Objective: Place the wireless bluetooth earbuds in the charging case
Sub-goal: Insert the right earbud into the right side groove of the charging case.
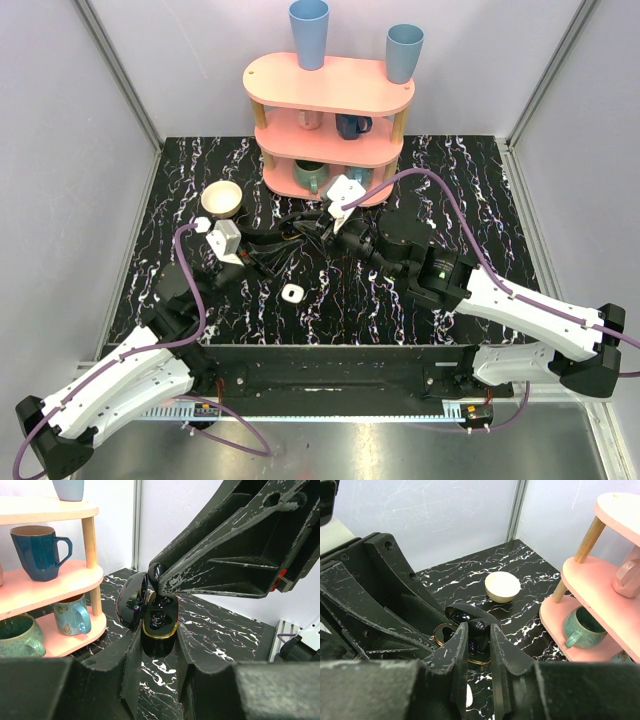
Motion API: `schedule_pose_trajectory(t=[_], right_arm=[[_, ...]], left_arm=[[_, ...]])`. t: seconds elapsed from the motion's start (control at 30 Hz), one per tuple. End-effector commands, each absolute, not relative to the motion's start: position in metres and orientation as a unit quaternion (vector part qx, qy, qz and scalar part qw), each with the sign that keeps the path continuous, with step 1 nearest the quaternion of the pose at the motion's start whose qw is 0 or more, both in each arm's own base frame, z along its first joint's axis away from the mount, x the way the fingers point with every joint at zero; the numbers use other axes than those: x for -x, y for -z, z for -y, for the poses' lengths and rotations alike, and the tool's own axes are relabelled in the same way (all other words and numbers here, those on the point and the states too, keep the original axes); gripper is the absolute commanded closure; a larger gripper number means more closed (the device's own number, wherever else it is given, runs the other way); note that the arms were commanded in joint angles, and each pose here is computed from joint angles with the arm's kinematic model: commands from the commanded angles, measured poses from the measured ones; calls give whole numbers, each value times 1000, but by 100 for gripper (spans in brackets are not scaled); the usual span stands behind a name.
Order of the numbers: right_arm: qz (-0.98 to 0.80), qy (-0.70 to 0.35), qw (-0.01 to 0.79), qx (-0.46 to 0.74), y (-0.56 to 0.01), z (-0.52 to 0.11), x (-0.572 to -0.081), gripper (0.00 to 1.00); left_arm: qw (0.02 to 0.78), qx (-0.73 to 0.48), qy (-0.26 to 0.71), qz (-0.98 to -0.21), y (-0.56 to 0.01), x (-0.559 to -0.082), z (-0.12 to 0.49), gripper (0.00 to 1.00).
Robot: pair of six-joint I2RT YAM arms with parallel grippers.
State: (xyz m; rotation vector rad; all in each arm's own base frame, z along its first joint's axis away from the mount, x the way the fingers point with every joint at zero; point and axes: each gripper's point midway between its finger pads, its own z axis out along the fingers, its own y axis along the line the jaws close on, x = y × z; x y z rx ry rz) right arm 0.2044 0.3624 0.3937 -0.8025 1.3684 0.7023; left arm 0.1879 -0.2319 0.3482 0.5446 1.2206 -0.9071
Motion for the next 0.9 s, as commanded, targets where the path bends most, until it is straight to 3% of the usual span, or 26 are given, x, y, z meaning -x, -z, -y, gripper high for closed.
schedule_pose_trajectory(t=[0.0,0.87], right_arm=[[-607,-314,633,363,-385,-366,-198,84],[-611,-278,619,409,-369,-358,-197,85]], left_arm=[[726,-220,417,-500,-390,-182,222,100],[731,-194,413,-508,-401,-186,214,100]])
